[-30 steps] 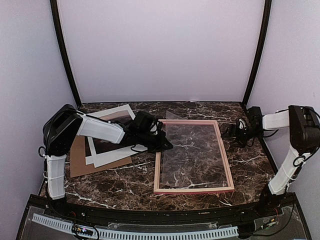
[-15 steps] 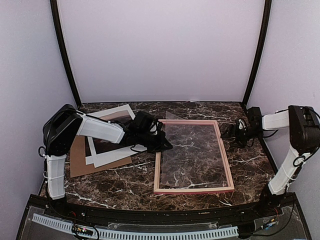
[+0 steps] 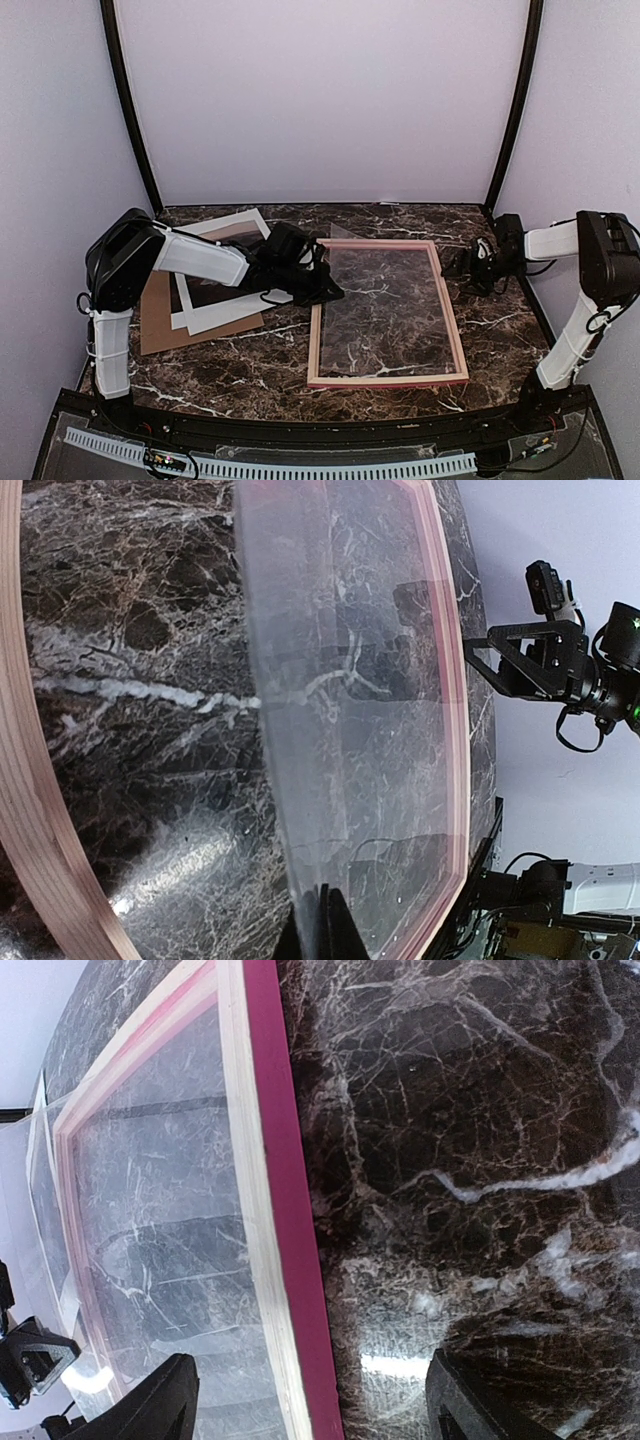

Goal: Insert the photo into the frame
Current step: Place the glass panel in the frame body.

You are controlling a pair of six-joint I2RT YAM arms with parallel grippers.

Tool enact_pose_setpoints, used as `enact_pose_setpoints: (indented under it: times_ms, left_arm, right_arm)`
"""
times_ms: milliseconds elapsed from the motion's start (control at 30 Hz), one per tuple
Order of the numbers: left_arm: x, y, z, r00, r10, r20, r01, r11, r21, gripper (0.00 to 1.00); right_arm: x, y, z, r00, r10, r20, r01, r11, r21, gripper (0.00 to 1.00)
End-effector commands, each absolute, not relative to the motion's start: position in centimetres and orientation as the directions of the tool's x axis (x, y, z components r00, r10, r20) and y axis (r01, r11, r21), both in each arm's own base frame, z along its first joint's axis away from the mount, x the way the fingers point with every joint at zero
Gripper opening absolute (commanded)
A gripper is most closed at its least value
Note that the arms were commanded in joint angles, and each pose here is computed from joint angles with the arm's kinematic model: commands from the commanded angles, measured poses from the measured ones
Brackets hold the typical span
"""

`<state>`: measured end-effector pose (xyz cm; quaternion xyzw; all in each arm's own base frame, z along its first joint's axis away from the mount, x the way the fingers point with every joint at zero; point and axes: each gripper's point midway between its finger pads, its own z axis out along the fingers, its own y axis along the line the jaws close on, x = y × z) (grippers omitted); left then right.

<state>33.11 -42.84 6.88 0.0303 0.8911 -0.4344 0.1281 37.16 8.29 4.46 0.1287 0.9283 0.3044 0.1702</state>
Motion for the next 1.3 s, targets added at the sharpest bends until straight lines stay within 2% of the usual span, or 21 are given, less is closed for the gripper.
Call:
enact_pose_setpoints:
  times_ms: [0, 1267]
  left_arm:
    - [33.77, -42.61, 9.92, -0.948, -0.07, -0.309, 0.208, 0.601, -0.772, 0.0]
    - [33.25, -41.94, 9.94, -0.952, -0.084, -0.294, 0.186, 0.606, -0.774, 0.0]
  right_arm:
    - [37.18, 8.24, 4.82, -0.906, 0.334, -0.26, 0.114, 0.785, 0.609, 0.79]
    - [37.22, 8.3, 5.0, -0.906, 0.332, -0.264, 0.109, 0.784, 0.611, 0.79]
